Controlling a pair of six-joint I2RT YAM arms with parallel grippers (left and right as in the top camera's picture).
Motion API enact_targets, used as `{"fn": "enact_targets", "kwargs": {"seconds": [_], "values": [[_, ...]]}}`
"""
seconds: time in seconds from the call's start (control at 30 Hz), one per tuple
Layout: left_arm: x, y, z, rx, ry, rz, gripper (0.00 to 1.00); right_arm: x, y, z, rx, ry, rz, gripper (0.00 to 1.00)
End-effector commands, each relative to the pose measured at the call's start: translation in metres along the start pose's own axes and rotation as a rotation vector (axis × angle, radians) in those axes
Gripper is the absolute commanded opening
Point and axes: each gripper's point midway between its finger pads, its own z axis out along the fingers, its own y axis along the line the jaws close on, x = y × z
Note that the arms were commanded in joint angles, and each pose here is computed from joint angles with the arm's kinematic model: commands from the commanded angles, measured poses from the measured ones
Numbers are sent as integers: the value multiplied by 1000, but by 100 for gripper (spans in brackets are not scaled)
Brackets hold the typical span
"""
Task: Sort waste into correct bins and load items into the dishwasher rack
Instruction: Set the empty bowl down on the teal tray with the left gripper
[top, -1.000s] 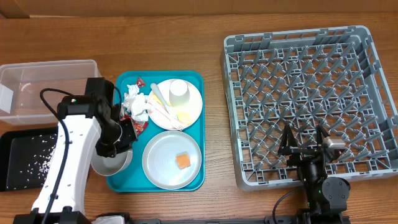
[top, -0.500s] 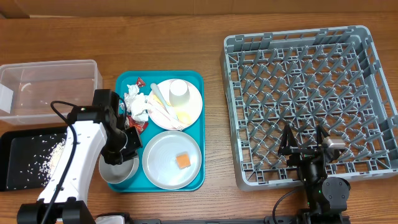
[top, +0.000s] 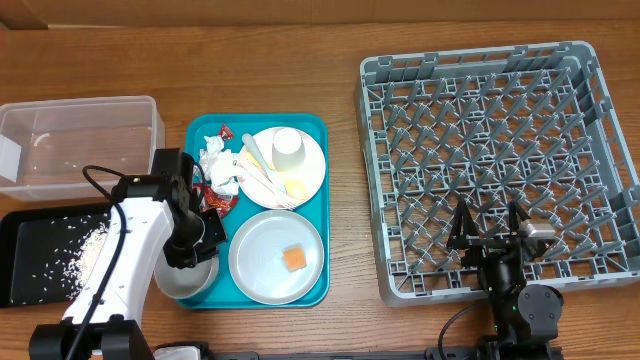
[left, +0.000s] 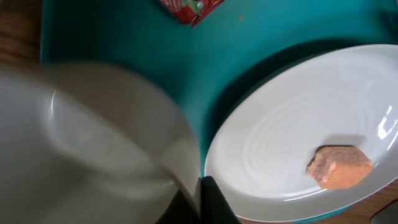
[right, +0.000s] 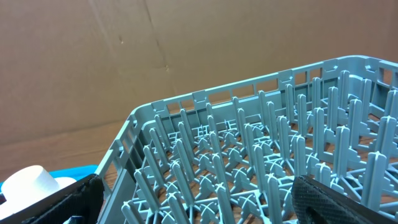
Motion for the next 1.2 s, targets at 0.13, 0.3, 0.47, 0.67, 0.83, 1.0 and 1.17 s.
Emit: {"fn": "enact_targets", "kwargs": {"seconds": [0.13, 0.3, 0.47, 0.67, 0.83, 1.0, 1.17], "values": [[1, -4, 3, 19, 6, -9, 4, 1, -3, 0, 11, -6, -7, 100], [4, -10, 3, 41, 19, 3, 4, 1, -3, 0, 11, -6, -7, 100], [9, -17, 5, 35, 24, 37, 4, 1, -3, 0, 11, -6, -7, 100], [8, -16, 6, -11, 3, 38, 8, 1, -3, 0, 11, -6, -7, 100], [6, -12, 6, -31, -7, 37, 11, 1, -3, 0, 11, -6, -7, 100], [6, -10, 6, -42, -8, 37, 18, 1, -3, 0, 11, -6, -7, 100], [6, -10, 6, -44, -9, 37, 20, 1, -3, 0, 11, -6, -7, 100]]}}
